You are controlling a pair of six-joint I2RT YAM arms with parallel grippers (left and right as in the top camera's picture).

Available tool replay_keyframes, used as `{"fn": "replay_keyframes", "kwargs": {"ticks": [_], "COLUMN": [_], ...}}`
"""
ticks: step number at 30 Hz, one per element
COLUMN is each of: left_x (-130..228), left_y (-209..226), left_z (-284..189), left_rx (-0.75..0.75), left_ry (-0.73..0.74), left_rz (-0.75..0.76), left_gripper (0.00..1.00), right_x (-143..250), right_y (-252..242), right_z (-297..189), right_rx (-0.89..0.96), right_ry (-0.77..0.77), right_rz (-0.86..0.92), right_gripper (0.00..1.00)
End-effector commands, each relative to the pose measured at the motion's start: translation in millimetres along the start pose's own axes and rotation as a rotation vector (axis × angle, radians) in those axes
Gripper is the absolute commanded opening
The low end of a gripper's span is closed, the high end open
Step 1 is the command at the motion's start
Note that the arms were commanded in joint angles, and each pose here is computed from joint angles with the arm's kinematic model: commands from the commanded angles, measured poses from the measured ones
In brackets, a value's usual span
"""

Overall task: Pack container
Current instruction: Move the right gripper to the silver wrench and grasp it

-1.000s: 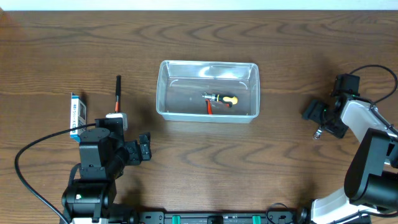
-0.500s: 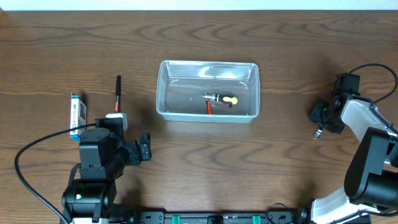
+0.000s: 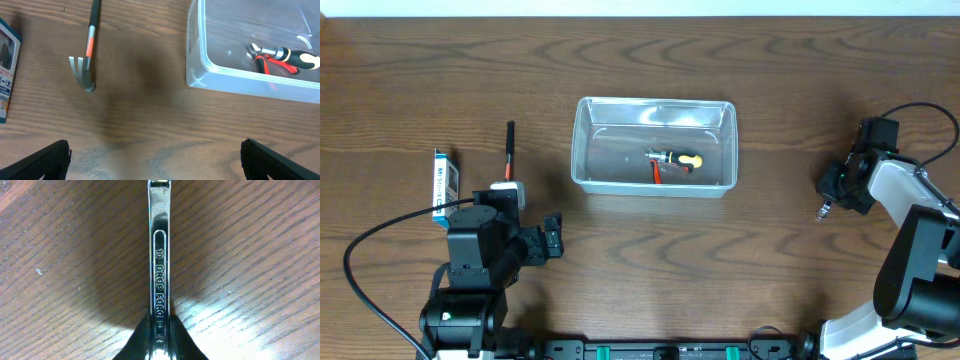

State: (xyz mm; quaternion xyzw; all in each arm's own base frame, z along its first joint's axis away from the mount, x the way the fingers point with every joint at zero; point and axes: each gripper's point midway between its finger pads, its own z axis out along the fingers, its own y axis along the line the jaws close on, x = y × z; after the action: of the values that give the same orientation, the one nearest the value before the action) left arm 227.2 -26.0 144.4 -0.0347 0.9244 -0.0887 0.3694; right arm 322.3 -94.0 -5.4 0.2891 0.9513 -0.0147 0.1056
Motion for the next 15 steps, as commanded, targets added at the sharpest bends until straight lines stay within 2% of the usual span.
{"fn": "replay_keyframes", "kwargs": {"ticks": [1, 5, 10, 15], "left_x": [-7.7, -7.7, -7.7, -7.6], "left_y": [0.8, 0.9, 0.9, 0.9], "left_z": [-4.3, -4.3, -4.3, -4.3], "left_rx": [-0.008, -0.008, -0.008, -0.008], "left_ry": [-0.023, -0.023, -0.023, -0.022], "left_rz": [-0.009, -0.009, -0.009, -0.009], "left_gripper": [0.98, 0.98, 0.98, 0.98], "right_x": [26.8, 25.2, 10.6, -30.0], "right_y": [-8.9, -6.9, 7.7, 55.4], "right_z": [19.7, 19.7, 4.2, -69.0], "right_rx": [0.030, 0.023, -0.007, -0.074], "right_ry": [0.099, 0.093, 0.048, -0.120], "right_rz": [-0.004, -0.012, -0.115, -0.335], "right_gripper": [0.01, 0.01, 0.01, 0.01]}}
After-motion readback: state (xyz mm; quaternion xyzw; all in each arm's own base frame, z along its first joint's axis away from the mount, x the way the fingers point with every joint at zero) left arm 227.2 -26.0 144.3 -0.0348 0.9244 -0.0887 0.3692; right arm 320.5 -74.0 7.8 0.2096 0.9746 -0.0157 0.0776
